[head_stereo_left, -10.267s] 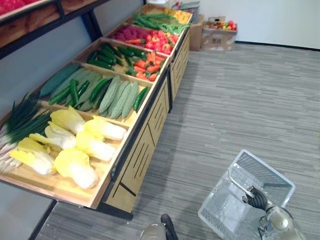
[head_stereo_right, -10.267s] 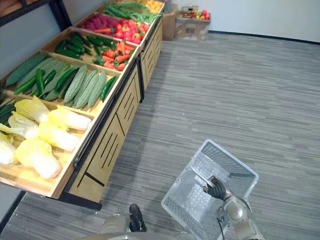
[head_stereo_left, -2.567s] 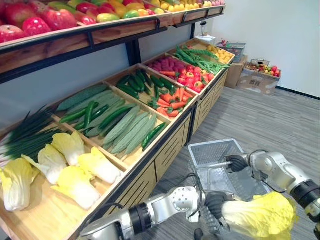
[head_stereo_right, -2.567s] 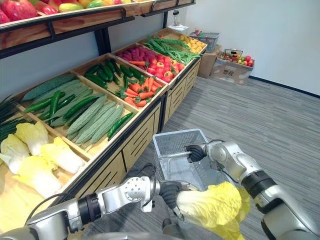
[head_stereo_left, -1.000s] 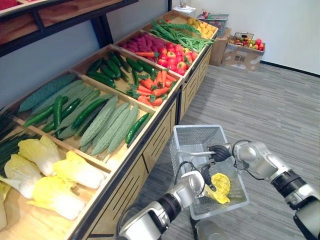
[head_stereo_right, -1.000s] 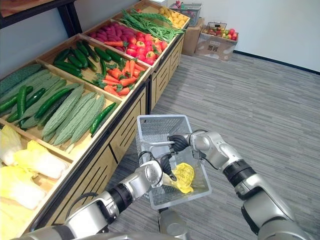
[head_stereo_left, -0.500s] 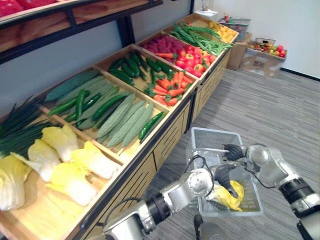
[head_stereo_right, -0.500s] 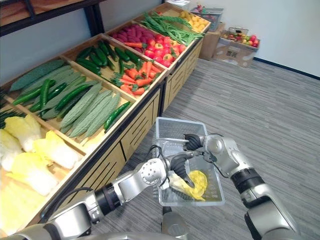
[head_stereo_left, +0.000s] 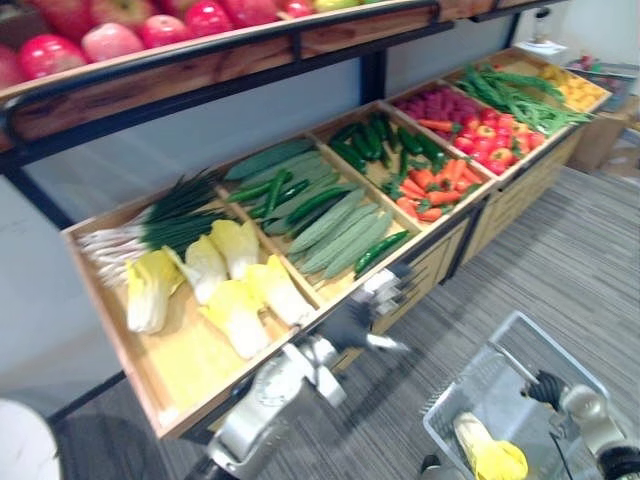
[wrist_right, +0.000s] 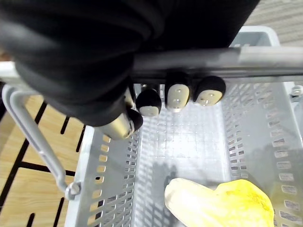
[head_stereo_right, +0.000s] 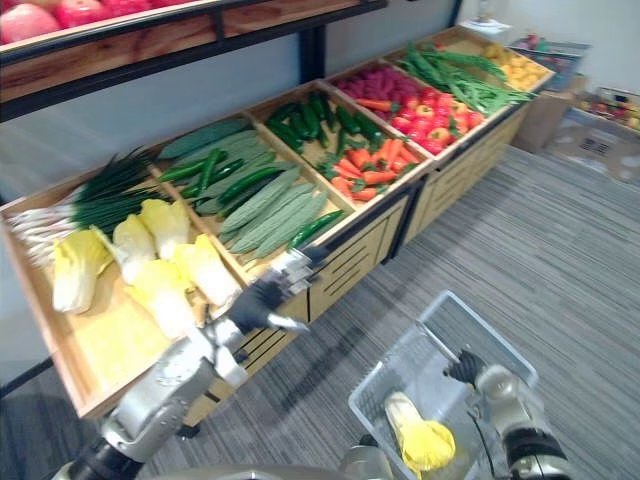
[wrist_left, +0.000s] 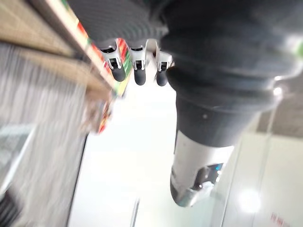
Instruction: Pick vegetable in the basket
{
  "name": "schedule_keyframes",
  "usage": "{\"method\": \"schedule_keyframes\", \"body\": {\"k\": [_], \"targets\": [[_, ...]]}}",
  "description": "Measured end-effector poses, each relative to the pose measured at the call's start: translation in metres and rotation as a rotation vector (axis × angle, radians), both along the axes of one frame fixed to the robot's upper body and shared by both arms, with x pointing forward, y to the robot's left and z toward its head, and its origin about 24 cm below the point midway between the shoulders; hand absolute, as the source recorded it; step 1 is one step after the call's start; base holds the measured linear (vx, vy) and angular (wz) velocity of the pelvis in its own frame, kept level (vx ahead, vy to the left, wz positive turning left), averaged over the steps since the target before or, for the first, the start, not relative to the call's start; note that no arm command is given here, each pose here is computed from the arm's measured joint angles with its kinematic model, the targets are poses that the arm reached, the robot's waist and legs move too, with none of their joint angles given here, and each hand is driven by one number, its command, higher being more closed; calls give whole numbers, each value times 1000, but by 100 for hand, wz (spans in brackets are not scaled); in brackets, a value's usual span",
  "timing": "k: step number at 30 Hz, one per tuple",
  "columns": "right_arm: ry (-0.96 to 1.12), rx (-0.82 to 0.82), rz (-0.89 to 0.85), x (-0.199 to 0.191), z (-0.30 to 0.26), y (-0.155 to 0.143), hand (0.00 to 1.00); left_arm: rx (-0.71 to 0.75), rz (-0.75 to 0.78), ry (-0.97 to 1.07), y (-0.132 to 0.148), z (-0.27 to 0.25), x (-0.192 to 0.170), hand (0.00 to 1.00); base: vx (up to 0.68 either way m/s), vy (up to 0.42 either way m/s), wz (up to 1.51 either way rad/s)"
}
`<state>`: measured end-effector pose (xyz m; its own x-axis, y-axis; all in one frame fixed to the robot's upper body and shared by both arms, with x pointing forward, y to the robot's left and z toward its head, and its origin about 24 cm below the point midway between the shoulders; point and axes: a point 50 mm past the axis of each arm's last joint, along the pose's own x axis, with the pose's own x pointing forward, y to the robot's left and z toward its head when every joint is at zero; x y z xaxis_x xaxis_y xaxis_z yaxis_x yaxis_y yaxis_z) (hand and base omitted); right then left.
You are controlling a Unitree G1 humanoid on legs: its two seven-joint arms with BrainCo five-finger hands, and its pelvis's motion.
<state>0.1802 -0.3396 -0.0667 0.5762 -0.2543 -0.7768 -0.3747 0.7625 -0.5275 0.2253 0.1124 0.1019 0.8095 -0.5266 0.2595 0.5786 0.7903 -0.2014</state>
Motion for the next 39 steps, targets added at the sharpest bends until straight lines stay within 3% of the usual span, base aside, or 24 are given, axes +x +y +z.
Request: {"method": "schedule_keyframes", "body": {"k": [1,5,9,14,18,24,29,39], "targets": [[2,-1,-21,-4,-2,-2,100,-7,37,-10,6,2,1,0,1,-14,58],[3,43,-293,-46,-20,-17,100,-62,445,-64,73,17,5,0,24,-15,49],[-3,69,-425,-67,-28,-20,100,-59,767,-27,112,11,0,0,33,-12,44],[-21,106,-498,-82,-36,-15,100,19,1312,297,190,-58,-29,0,-6,-5,29],[-2,133,-531,-98,-45,-6,100,99,1523,674,219,-133,-87,0,-8,2,26],[14,163,-534,-101,-51,3,100,193,1557,1144,212,-209,-176,0,9,11,10],[18,173,-556,-105,-54,5,100,141,1529,1326,205,-229,-210,0,7,1,-2],[42,159,-590,-115,-58,7,100,207,1192,1457,161,-252,-214,0,-8,3,-5]]}}
